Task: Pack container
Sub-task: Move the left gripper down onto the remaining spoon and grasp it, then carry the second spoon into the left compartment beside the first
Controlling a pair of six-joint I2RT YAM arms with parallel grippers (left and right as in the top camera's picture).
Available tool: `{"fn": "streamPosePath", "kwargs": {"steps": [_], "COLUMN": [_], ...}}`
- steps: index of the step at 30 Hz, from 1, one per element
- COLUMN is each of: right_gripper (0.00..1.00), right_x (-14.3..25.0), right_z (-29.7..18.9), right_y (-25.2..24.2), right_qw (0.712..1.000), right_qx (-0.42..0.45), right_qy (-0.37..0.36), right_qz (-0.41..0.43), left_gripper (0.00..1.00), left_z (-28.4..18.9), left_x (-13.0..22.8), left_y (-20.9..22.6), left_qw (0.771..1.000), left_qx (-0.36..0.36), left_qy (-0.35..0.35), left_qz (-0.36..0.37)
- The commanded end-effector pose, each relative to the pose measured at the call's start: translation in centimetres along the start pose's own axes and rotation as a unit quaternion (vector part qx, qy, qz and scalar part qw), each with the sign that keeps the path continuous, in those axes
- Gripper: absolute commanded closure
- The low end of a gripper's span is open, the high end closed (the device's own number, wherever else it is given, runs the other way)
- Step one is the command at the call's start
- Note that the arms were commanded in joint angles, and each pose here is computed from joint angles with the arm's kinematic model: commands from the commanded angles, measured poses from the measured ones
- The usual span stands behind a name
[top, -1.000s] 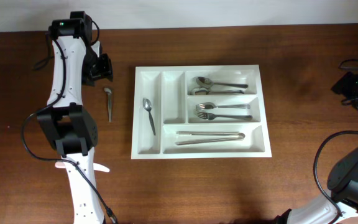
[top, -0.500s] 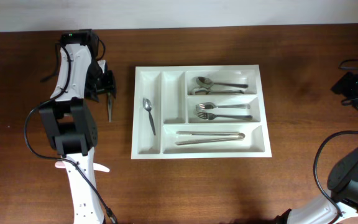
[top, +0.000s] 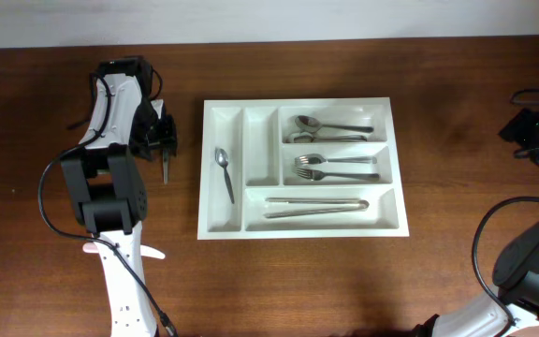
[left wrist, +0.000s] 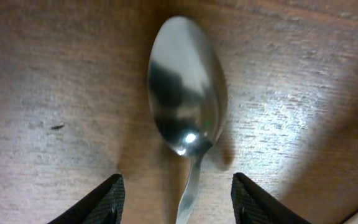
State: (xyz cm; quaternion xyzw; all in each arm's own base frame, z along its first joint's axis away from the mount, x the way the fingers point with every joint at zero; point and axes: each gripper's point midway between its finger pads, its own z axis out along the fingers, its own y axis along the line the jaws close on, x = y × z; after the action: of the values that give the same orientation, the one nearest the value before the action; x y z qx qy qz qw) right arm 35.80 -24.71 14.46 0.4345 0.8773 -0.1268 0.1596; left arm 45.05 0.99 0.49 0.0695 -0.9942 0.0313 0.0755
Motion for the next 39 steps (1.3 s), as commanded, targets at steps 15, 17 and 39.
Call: {"fn": "streamPosePath", "kwargs": {"steps": [15,17,39], "right_gripper": [0.01,0.01,0.01], "right_x": [-0.5,-0.5,-0.5], "right_z": [-0.3,-0.3,-0.3], "right_y": [0.2,0.1,0.2], "right_qw": [1.0,1.0,1.0], "right_qx": [-0.002,-0.002,-0.002], "right_qy": [-0.007,-0.007,-0.007], "right_qz": [0.003,0.003,0.003], "left_gripper": [0.43,0.43,0.44], "left_z": [-1.4,-1.4,0.6], "left_x": [-1.2,-1.3,0.0], "left_y": [0.0,0.0,0.2], "left_qw": [0.997,0.997,0.996], "left_qx": [-0.004,-0.004,-0.035], "left_qy": [-0.037,-0.04,-0.012], "left_qz": [0.067,0.067,0.077]}}
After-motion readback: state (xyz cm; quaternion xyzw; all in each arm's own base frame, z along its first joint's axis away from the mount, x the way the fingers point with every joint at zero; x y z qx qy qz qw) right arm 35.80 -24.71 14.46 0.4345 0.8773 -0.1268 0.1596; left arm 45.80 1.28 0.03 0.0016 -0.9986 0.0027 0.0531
